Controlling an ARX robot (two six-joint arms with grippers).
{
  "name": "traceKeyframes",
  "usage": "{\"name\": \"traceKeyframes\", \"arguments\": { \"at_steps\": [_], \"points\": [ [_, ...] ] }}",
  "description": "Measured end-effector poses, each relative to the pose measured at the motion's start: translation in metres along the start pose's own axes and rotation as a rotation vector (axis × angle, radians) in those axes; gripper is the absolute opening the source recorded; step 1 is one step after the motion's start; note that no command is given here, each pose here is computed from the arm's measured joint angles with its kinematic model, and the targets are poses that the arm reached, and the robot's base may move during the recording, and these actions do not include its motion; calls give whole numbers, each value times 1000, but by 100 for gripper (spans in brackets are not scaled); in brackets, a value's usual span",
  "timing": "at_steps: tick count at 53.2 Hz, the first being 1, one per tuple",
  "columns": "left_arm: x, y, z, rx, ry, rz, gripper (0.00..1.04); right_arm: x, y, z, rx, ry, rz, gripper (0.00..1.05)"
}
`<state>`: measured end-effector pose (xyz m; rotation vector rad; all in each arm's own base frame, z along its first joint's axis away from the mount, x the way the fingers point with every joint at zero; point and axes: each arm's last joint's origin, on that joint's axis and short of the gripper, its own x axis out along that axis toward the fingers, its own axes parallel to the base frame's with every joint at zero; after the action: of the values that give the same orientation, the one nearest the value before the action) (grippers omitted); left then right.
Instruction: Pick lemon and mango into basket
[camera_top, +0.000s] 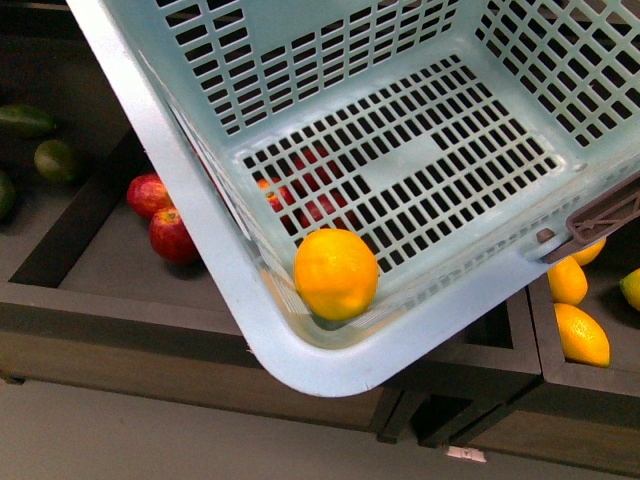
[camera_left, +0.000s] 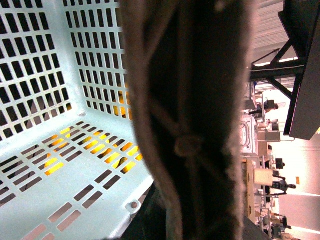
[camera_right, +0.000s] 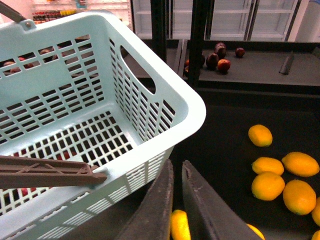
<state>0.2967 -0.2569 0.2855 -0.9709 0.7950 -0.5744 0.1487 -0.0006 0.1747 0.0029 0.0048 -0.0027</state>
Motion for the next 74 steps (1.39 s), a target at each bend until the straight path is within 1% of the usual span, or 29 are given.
{"name": "traceKeyframes", "arguments": {
  "at_steps": [4,9,23,25,27,29,33,43,53,74],
  "points": [
    [0,0,0,0,2,-1,6,0,0,0,0,-2,0,31],
    [0,0,0,0,2,-1,6,0,0,0,0,-2,0,47],
    [0,0,0,0,0,0,6,0,0,0,0,-2,0,83],
    [0,0,0,0,0,0,6,0,0,0,0,-2,0,90],
    [0,0,0,0,0,0,6,0,0,0,0,-2,0,95],
    [0,0,0,0,0,0,6,0,0,0,0,-3,-1,98],
    [0,-1,-2,2,4,-2,6,0,0,0,0,-3,-5,96],
    [1,-3,-5,-9,41,-18,6,-1,0,0,0,-5,-4,96],
    [0,-1,-1,1,3,-3,6,-1,0,-1,0,0,-3,96],
    [-1,0,0,1,3,-3,6,-1,0,-2,0,3,0,96]
  ]
}}
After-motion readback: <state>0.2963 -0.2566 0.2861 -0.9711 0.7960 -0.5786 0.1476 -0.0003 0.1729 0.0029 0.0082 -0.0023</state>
